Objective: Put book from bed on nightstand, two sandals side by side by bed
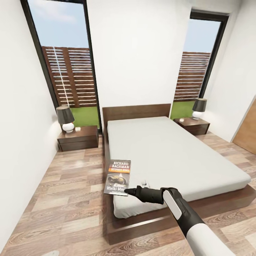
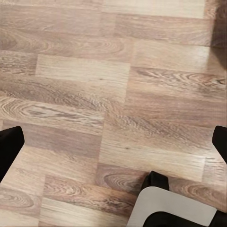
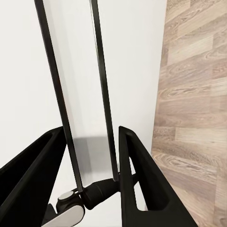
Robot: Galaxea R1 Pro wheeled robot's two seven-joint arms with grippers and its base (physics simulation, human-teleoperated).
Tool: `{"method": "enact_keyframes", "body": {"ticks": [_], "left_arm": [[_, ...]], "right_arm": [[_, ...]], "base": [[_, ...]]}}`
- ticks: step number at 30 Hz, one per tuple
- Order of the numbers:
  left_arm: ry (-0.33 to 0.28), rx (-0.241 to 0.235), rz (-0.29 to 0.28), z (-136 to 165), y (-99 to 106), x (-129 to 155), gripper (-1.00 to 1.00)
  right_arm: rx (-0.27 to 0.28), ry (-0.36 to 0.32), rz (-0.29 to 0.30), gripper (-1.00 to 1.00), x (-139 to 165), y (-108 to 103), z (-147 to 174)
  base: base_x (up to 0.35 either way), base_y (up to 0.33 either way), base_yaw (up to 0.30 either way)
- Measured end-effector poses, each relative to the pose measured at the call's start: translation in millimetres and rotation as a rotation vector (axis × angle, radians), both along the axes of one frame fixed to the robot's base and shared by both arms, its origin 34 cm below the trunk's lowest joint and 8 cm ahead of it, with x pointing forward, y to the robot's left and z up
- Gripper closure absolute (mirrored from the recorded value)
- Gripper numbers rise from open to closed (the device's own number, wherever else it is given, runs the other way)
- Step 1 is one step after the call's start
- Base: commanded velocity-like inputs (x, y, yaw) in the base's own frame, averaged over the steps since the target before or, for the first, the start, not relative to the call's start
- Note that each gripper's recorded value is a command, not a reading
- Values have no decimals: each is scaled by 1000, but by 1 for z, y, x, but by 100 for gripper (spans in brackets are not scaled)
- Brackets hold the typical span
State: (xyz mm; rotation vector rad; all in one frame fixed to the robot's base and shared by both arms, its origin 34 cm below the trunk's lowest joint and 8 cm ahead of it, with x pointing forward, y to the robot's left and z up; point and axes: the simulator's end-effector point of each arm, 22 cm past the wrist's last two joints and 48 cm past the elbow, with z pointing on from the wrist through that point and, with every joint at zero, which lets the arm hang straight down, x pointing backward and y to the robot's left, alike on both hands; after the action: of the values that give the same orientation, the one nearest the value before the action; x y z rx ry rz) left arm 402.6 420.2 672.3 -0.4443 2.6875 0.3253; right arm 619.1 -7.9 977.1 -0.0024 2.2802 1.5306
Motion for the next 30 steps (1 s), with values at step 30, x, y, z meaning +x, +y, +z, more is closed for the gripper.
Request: {"method": "enact_keyframes", "body": {"ticks": [30], "left_arm": [[-48, 0, 0, 14, 0, 16, -100]], "right_arm": [[3, -49, 4, 100, 0, 3, 25]], "base": [[0, 0, 0]]}}
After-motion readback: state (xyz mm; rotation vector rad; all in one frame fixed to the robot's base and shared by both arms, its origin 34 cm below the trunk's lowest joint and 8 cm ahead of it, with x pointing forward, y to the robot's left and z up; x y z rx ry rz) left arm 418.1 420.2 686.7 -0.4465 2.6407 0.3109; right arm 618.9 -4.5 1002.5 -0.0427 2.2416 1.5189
